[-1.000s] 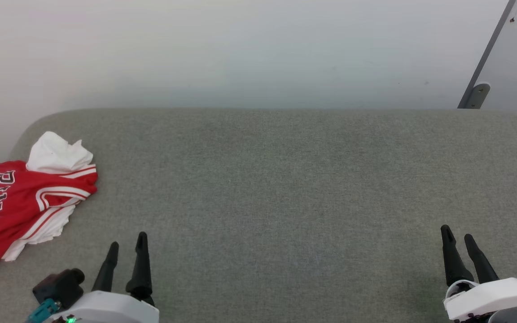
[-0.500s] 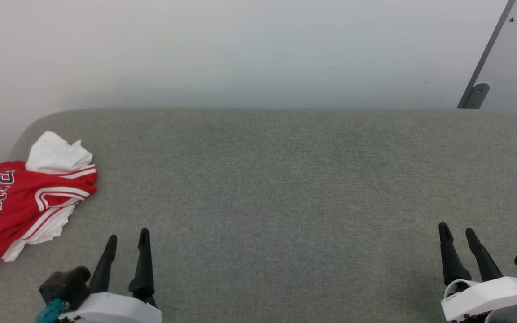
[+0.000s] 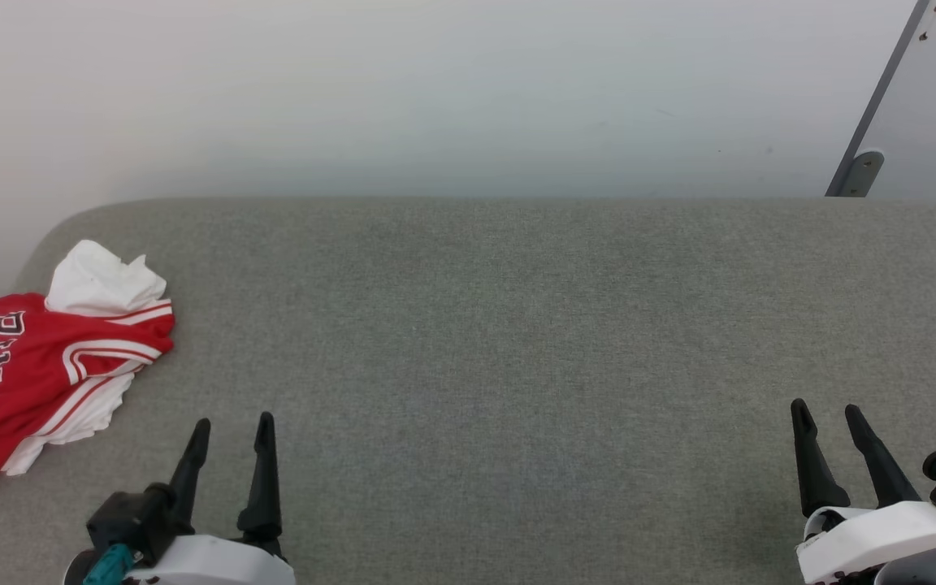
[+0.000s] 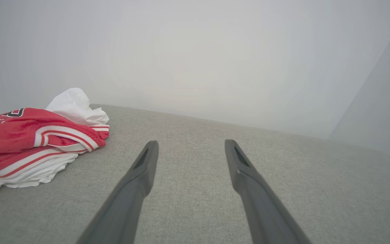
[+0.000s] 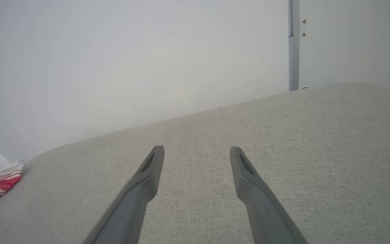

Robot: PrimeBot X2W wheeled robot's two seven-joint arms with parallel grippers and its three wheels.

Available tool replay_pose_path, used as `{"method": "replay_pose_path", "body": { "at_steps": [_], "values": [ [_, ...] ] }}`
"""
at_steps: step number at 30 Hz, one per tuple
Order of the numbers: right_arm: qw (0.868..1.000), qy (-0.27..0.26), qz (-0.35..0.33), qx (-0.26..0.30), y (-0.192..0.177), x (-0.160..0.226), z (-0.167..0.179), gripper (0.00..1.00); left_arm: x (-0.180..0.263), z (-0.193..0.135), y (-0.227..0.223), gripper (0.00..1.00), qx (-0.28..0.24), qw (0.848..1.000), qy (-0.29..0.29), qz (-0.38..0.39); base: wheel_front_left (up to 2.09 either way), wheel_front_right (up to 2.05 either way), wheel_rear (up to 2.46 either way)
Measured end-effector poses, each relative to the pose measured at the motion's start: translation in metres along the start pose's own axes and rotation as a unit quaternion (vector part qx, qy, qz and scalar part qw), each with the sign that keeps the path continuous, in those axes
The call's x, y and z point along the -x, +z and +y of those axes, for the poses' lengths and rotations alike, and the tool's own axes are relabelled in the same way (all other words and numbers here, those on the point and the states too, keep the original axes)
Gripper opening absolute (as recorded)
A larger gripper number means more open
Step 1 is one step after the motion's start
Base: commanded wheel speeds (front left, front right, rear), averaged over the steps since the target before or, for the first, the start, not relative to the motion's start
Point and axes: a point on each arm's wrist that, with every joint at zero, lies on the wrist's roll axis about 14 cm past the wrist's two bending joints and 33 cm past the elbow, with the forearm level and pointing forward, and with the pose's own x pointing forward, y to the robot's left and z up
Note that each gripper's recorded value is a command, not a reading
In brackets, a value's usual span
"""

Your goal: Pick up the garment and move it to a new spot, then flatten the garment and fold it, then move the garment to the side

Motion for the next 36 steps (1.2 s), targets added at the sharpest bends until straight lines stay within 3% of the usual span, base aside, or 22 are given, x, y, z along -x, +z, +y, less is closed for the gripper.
{"method": "replay_pose_path", "body": {
  "at_steps": [27,36],
  "values": [
    [0.994,0.024,-0.022,0.102,0.013,0.001,0.005,1.00,0.001,-0.009,0.013,1.00,-0.093,0.995,-0.028,-0.033,0.00,0.00,0.00],
    [0.993,0.031,-0.024,0.112,0.013,0.001,0.008,1.00,0.005,-0.008,0.014,1.00,-0.095,0.995,-0.025,-0.036,0.00,0.00,0.00]
  ]
}}
